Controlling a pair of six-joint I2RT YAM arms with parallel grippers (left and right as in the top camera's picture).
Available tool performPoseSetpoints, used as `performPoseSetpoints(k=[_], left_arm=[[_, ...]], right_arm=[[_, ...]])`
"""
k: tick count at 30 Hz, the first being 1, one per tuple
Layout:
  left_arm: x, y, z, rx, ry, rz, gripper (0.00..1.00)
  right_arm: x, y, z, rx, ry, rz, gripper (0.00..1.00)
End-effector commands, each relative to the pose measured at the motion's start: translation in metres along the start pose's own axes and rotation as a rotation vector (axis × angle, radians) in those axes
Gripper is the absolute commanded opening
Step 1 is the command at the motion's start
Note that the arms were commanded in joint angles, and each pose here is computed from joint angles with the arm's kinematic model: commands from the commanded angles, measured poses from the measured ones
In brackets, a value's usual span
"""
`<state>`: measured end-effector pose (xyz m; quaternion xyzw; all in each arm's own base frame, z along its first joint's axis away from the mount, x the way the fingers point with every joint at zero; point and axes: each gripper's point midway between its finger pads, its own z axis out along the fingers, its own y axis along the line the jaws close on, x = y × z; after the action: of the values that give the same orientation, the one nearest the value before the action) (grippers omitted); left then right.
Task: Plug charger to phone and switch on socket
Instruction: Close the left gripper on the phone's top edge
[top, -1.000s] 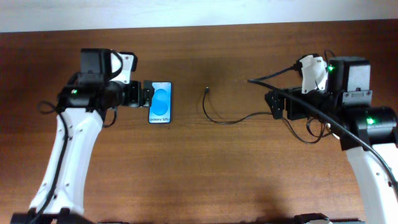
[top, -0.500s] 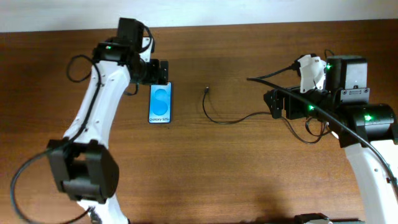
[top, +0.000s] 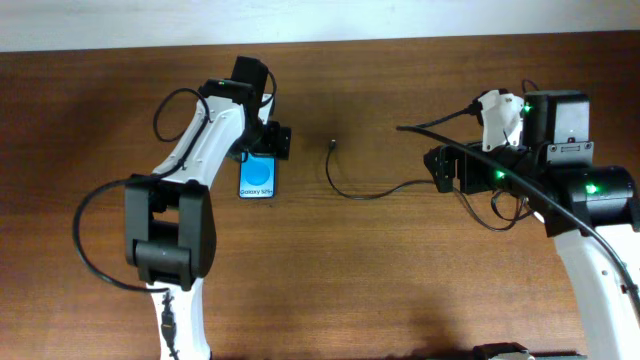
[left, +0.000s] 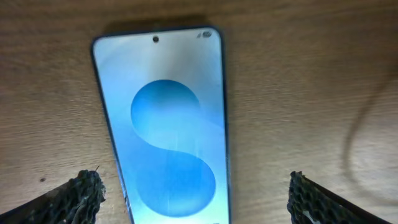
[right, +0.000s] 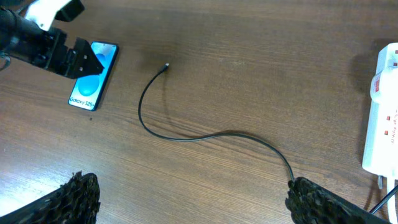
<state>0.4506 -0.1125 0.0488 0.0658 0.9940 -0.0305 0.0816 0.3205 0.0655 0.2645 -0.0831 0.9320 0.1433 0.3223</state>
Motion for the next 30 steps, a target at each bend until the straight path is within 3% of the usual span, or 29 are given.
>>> performPoseSetpoints(k=[1, 30], left_arm=[[-0.005, 0.006, 0.004, -0.025, -0.004, -0.021, 0.98], [0.012, 0.019, 0.054, -0.089, 0.1, -0.07, 0.99]], right_arm=[[-0.002, 0.001, 0.006, -0.013, 0.017, 0.002, 0.99], [0.005, -0.001, 0.015, -0.014, 0.06, 0.016, 0.99]])
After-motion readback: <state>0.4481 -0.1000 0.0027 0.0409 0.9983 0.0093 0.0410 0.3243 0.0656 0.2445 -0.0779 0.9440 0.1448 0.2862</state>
